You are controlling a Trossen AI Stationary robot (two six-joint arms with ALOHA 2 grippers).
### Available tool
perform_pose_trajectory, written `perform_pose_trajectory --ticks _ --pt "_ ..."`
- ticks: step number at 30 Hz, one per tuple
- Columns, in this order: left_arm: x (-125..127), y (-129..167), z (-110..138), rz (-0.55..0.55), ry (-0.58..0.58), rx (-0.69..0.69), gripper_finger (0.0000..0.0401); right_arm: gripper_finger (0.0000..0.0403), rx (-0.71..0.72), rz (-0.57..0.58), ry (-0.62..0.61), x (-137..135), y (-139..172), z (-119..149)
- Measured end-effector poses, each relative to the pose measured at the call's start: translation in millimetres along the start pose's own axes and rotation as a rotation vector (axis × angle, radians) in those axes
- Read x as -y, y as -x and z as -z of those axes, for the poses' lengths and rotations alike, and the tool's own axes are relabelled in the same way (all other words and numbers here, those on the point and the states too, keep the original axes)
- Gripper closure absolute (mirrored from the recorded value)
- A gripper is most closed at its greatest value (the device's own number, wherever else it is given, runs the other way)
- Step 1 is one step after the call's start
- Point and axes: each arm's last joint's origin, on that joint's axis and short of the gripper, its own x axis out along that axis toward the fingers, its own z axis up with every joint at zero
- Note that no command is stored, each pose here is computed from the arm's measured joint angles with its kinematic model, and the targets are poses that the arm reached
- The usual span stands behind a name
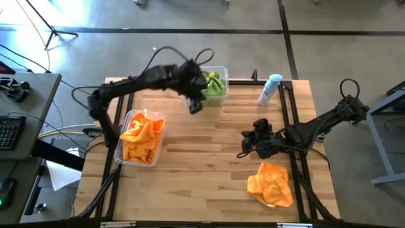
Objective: Sort microfiber towel by color & place in baskets
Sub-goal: Put the orange microfiber towel into the bottom transparent bin
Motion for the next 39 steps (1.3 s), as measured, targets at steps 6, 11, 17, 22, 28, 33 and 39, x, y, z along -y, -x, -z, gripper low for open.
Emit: perform_pose_trajectory --ticks 6,11,17,22,28,33,39 --pt "39.3 11.7 46.0 0.06 0.054 0.083 0.04 0.0403 -0.209 -0.024 0.064 2.9 1.2 6.5" --pt "64.3 28.4 80.2 0.09 0.052 0.095 0.0401 0.0403 -0.414 -0.01 0.169 0.3 13.7 5.1" --pt "88.9 43.1 101.1 0.091 0.083 0.113 0.0401 0.0403 -0.595 0.097 0.337 -12.0 36.1 10.7" --pt "106.0 49.4 104.7 0.142 0.128 0.117 0.0401 0.0403 -0.708 0.154 0.467 -26.2 45.3 35.6" --pt "128.2 51.0 109.2 0.196 0.15 0.098 0.0401 0.0403 -0.809 0.169 0.529 -32.5 50.2 72.6" --pt "144.4 54.7 113.7 0.19 0.154 0.106 0.0401 0.0384 -0.819 0.191 0.575 -32.0 60.5 94.3" --pt "157.6 58.4 116.8 0.202 0.148 0.121 0.0401 0.0312 -0.776 0.243 0.582 -30.8 63.9 113.6"
